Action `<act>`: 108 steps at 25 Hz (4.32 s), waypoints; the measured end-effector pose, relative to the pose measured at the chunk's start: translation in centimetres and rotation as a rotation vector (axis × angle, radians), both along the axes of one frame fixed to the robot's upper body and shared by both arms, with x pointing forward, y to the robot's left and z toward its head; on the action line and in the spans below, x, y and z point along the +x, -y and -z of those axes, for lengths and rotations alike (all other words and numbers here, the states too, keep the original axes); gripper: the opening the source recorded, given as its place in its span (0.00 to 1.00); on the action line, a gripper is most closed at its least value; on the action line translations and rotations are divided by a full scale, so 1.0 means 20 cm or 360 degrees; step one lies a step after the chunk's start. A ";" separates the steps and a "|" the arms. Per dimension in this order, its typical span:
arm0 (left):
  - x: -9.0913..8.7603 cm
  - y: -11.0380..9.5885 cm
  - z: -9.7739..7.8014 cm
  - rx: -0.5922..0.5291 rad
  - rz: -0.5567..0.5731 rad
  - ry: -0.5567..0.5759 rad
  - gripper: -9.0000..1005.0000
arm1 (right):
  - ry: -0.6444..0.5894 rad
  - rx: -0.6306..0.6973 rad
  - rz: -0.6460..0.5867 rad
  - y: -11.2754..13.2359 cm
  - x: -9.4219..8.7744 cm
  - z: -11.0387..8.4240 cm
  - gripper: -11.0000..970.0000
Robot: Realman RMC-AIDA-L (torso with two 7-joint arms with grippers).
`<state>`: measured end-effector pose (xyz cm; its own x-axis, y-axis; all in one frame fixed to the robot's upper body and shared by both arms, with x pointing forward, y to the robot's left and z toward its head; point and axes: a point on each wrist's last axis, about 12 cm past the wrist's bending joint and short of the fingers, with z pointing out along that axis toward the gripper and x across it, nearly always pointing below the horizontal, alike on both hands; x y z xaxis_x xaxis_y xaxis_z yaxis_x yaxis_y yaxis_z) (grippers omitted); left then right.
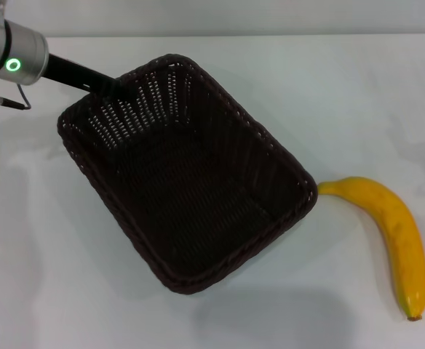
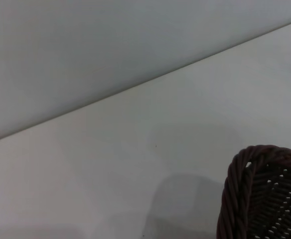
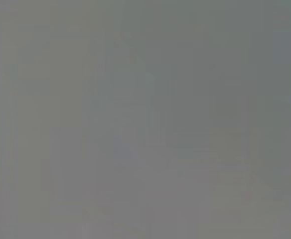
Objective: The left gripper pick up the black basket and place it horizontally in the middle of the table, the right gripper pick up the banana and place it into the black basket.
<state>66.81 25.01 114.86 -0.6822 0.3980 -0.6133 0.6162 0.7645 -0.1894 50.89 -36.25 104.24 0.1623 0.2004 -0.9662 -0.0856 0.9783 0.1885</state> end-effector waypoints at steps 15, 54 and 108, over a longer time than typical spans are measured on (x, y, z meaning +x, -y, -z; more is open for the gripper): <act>-0.03 -0.11 -0.06 -0.0279 -0.0037 0.0001 0.27 | -0.0010 0.0065 0.0012 0.02 -0.04 0.01 0.81; -0.62 -0.35 0.50 -0.1587 -0.1046 0.0175 0.20 | -0.0034 0.0012 0.0048 0.05 0.04 -0.01 0.81; -0.87 -0.48 0.60 -0.1155 -0.1150 0.1058 0.87 | -0.0306 0.0945 -0.0245 0.31 0.09 -0.14 0.81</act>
<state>49.37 34.53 102.87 -0.0735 -0.5231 -0.8491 0.2326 0.8189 -0.5247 52.73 -42.41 107.07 -0.0763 0.7172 -0.6927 -0.1275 0.6820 0.7202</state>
